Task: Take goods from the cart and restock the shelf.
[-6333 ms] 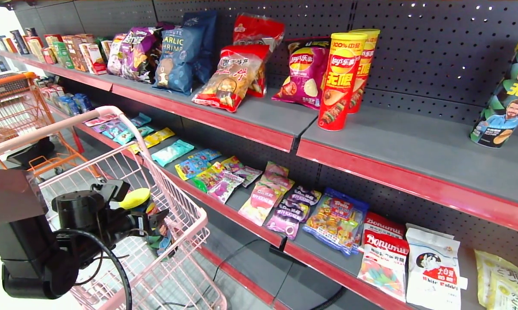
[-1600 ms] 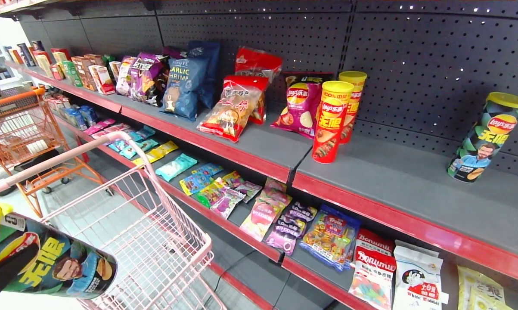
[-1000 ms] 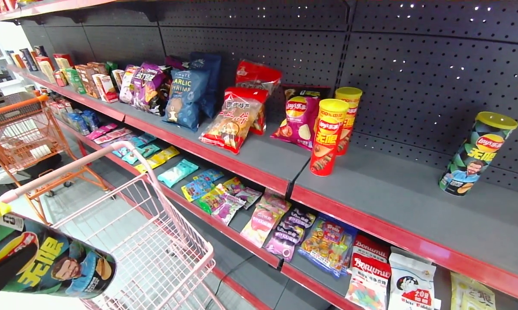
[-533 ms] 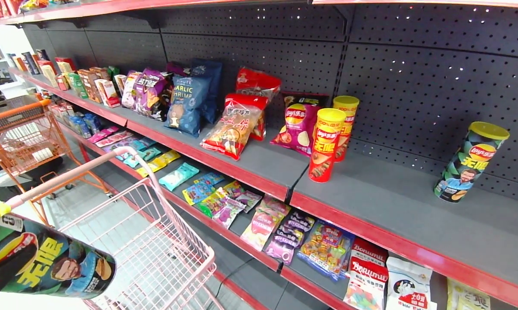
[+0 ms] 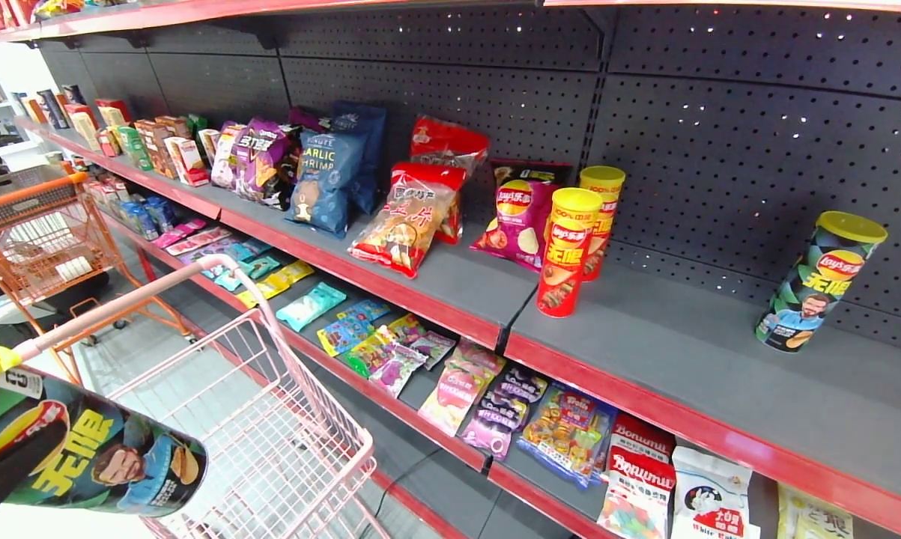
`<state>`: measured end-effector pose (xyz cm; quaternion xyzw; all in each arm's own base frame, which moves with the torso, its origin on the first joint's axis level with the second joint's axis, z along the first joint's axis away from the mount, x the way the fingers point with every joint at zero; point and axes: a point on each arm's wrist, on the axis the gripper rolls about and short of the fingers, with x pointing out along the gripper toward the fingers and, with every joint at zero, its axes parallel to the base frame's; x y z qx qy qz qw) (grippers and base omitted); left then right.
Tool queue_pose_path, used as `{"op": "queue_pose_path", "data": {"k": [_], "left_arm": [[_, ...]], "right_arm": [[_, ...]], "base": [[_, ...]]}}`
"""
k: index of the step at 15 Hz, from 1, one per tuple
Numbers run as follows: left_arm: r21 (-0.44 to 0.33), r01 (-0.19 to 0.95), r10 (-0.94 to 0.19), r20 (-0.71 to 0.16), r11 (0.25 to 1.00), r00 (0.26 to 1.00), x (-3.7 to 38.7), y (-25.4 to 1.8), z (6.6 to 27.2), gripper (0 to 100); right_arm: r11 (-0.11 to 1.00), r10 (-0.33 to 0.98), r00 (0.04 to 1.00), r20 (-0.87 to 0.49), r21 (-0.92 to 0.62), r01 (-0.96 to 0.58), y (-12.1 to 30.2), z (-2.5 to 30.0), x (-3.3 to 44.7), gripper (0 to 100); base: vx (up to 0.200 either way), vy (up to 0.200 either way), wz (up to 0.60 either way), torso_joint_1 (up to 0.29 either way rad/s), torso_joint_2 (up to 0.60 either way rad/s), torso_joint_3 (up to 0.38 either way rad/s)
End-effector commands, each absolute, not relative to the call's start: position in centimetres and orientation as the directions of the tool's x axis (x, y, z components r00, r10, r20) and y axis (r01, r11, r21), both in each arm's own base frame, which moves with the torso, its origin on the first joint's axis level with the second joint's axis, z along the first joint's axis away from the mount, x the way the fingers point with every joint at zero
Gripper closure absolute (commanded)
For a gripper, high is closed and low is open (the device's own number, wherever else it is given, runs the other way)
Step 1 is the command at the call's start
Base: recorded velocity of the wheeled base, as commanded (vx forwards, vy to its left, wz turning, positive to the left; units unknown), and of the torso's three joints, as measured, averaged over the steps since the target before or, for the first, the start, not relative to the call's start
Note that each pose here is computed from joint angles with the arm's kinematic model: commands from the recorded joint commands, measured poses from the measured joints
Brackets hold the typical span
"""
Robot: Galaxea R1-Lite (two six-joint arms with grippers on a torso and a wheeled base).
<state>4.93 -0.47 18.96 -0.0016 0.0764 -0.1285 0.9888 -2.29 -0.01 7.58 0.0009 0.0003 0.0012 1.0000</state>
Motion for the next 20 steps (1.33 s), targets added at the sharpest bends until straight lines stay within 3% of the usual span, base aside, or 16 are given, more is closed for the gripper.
{"op": "queue_pose_path", "data": {"k": [1,10,20], "left_arm": [[-0.025,0.256,-0.257,-0.156,0.966,0.954,5.07,-0.47,18.96,100],[-0.025,0.255,-0.255,-0.162,0.967,0.953,5.13,-0.46,18.85,100],[-0.026,0.255,-0.255,-0.164,0.967,0.953,5.04,-0.46,18.70,100]], "right_arm": [[1.000,0.003,1.000,0.000,0.002,-0.003,-0.01,7.57,-2.29,0],[1.000,0.003,1.000,0.000,0.003,-0.003,-0.01,7.57,-2.29,0],[1.000,0.003,1.000,0.000,0.002,-0.003,-0.01,7.57,-2.29,0]], "base": [[0.000,0.000,0.00,0.000,0.00,0.000],[0.000,0.000,0.00,0.000,0.00,0.000],[0.000,0.000,-0.60,0.004,0.00,0.002]]}}
